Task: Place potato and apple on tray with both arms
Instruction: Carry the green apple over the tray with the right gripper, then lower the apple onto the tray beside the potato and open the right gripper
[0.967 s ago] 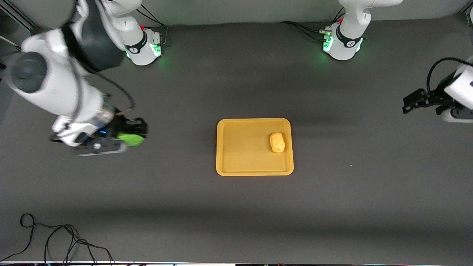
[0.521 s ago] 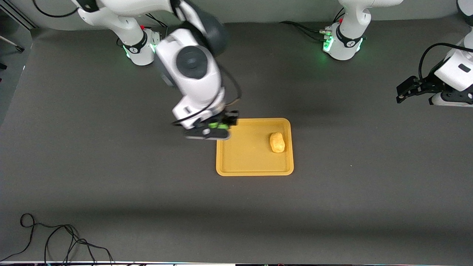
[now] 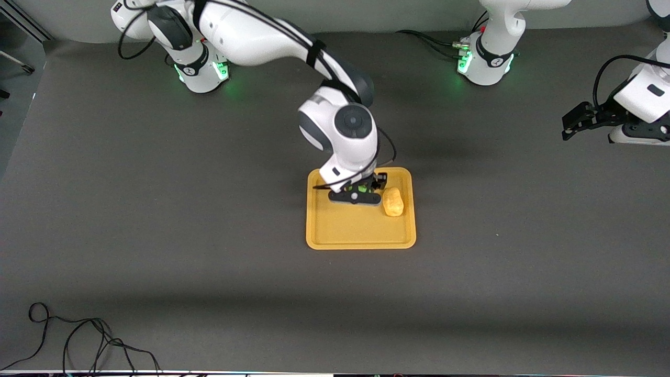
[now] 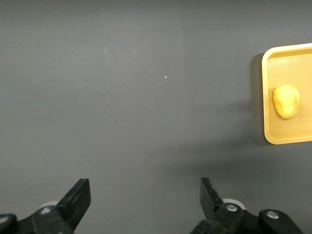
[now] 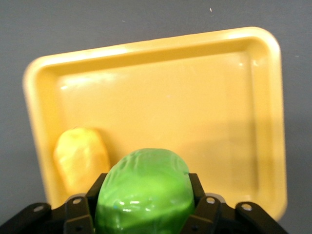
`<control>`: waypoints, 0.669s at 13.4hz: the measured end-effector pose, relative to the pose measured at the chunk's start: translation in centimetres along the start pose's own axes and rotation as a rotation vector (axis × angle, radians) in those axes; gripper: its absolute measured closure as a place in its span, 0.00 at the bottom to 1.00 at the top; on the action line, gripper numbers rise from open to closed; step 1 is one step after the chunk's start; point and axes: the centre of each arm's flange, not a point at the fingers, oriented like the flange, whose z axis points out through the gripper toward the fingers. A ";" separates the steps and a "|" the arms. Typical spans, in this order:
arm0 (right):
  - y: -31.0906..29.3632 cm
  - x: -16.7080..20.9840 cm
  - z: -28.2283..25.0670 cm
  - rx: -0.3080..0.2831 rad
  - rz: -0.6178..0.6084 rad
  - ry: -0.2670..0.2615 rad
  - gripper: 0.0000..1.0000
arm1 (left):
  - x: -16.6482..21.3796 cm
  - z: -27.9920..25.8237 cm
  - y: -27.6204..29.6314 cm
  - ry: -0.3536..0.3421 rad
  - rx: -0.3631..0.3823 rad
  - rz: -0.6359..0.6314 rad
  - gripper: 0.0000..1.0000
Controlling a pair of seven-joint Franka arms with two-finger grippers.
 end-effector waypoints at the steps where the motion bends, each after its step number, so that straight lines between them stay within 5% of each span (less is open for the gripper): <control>1: 0.3 0.2 2.2 -0.012 -0.006 0.016 0.30 | 0.1 0.1 0.0 -0.002 0.000 0.000 0.00; 9: 1.8 -0.3 8.7 -0.032 -0.023 0.039 0.26 | 1.6 0.4 0.1 -0.006 0.003 0.004 0.00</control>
